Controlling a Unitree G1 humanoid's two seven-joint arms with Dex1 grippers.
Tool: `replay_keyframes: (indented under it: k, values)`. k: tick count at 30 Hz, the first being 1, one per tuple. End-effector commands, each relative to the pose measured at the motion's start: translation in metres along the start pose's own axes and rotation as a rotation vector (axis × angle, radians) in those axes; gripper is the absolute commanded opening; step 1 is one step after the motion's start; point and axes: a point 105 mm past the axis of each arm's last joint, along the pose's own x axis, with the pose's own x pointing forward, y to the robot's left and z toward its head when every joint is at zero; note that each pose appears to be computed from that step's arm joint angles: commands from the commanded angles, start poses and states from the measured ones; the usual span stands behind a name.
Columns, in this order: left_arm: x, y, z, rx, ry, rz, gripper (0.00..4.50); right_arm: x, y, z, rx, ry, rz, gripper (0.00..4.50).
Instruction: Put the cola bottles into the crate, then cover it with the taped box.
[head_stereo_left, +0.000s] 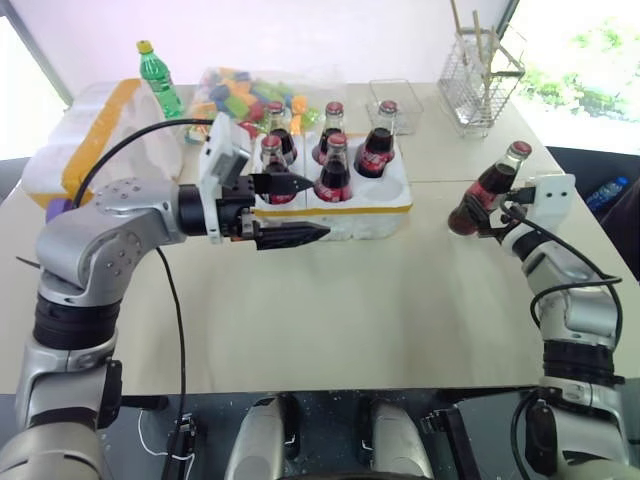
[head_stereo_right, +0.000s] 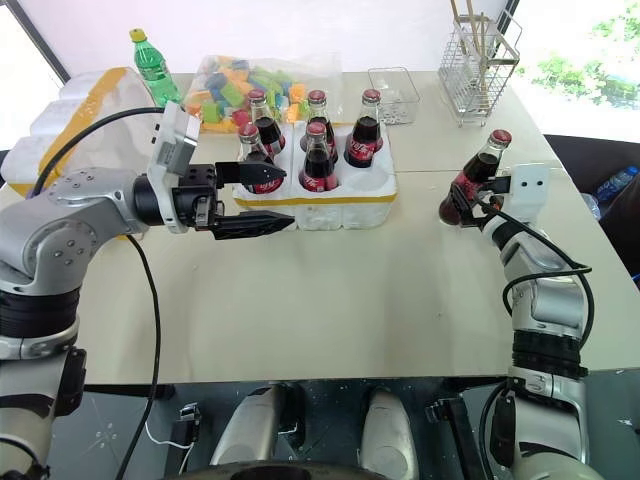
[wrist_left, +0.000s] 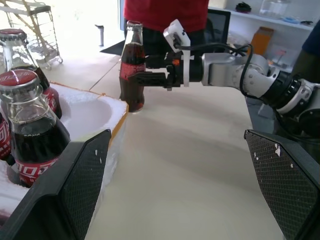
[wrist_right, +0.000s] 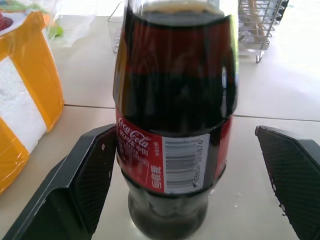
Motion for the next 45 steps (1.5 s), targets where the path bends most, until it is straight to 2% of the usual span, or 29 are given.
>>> replay_keyframes:
  k: [1, 3, 4, 6, 8, 11, 17, 22, 25, 29, 31, 36, 41, 45]
  values:
    - [-0.001, -0.004, 0.009, 0.038, -0.019, -0.003, 4.5, 0.009, -0.004, 0.017, -0.017, -0.061, -0.006, 4.44]
    - [-0.001, -0.004, 0.01, 0.041, -0.021, -0.002, 4.5, 0.013, -0.006, 0.017, -0.024, -0.062, -0.014, 4.44]
    - [-0.001, -0.004, 0.011, 0.042, -0.021, -0.001, 4.5, 0.014, -0.007, 0.018, -0.027, -0.072, -0.015, 4.21]
    - [-0.001, -0.003, 0.011, 0.044, -0.02, 0.004, 4.5, 0.014, -0.006, 0.022, -0.017, -0.089, 0.001, 3.67]
    - [-0.002, -0.002, 0.011, 0.044, -0.02, 0.01, 4.5, 0.013, -0.004, 0.027, -0.015, -0.105, 0.016, 2.73]
    - [-0.004, -0.002, 0.011, 0.042, -0.019, 0.015, 4.5, 0.011, -0.002, 0.045, -0.024, -0.159, 0.034, 2.73]
    - [-0.005, -0.001, 0.01, 0.04, -0.021, 0.024, 4.5, 0.007, 0.018, 0.12, -0.023, -0.373, 0.118, 2.73]
    - [-0.006, 0.001, 0.01, 0.039, -0.022, 0.035, 4.5, 0.002, 0.056, 0.161, 0.007, -0.467, 0.256, 2.73]
    - [-0.007, 0.0, 0.009, 0.04, -0.022, 0.038, 4.5, -0.003, 0.081, 0.17, 0.024, -0.476, 0.358, 2.73]
    - [-0.009, 0.001, 0.009, 0.043, -0.023, 0.048, 4.5, -0.013, 0.123, 0.164, 0.0, -0.435, 0.534, 2.73]
    - [-0.01, 0.001, 0.009, 0.044, -0.022, 0.053, 4.5, -0.012, 0.135, 0.156, -0.019, -0.419, 0.565, 2.73]
    - [-0.011, 0.002, 0.009, 0.043, -0.022, 0.061, 4.5, -0.002, 0.148, 0.143, 0.003, -0.378, 0.58, 2.73]
    - [-0.013, 0.002, 0.01, 0.048, -0.024, 0.07, 4.5, 0.007, 0.156, 0.113, -0.106, -0.272, 0.595, 2.73]
    - [-0.014, 0.002, 0.009, 0.051, -0.021, 0.077, 4.5, 0.012, 0.158, 0.101, -0.117, -0.24, 0.597, 2.73]
